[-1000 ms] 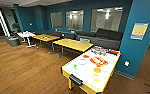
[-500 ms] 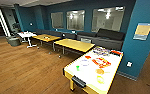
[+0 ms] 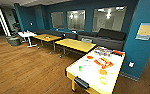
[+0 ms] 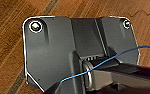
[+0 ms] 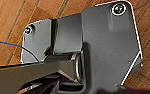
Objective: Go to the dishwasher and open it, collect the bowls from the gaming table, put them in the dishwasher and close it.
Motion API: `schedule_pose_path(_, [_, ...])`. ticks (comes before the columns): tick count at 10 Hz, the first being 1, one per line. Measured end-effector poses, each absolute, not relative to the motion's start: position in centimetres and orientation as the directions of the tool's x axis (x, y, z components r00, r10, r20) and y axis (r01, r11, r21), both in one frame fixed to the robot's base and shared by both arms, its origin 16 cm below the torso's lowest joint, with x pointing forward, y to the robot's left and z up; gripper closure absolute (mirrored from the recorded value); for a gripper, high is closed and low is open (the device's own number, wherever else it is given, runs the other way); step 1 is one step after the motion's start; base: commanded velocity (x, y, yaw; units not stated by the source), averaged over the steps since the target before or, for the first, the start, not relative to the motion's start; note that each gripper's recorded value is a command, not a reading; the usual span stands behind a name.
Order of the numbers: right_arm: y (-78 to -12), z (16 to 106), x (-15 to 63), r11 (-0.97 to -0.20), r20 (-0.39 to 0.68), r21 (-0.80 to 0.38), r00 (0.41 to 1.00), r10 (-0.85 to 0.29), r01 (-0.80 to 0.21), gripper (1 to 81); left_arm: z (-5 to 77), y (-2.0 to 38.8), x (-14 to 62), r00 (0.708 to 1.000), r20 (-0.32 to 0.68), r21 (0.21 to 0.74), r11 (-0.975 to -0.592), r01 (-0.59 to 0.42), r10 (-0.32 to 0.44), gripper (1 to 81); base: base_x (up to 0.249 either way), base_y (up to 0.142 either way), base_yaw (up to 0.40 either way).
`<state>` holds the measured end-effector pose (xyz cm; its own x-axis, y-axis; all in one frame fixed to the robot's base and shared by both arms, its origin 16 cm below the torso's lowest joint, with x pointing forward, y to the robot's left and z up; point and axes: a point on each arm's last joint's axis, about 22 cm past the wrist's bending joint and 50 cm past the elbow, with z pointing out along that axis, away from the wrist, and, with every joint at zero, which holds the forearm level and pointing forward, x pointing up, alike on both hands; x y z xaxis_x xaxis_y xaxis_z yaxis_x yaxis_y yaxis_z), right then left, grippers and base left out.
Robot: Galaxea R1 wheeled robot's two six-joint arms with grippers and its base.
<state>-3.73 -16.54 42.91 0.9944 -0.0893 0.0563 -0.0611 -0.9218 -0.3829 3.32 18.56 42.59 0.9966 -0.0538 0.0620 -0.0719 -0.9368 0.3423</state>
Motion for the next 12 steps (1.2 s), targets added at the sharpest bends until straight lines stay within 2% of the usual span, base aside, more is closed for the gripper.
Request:
schedule_pose_path(5, [-16.1,43.0,-3.7,-0.92,0.056,-0.388,0.994,-0.09,-0.061,1.0,42.6,18.8,3.4,0.997,0.062,0.34,-0.938,-0.072,-0.054,1.0,0.0,0.099,0.0])
schedule_pose_path(7, [-15.5,43.0,-3.8,-0.917,0.055,-0.395,0.994,-0.09,-0.061,1.0,42.5,19.4,3.4,0.996,0.065,0.332,-0.941,-0.072,-0.053,1.0,0.043,0.0,0.0])
schedule_pose_path(10, [-16.4,42.9,-3.8,-0.921,0.056,-0.385,0.995,-0.088,-0.06,1.0,42.6,18.0,3.3,0.997,0.064,0.348,-0.935,-0.072,-0.053,1.0,0.121,0.0,0.0])
schedule_pose_path(12, [-16.4,42.9,-5.2,-0.921,0.043,-0.383,0.995,-0.087,-0.064,1.0,42.6,18.5,1.6,0.997,0.044,0.345,-0.936,-0.067,-0.055,1.0,0.145,0.0,0.0])
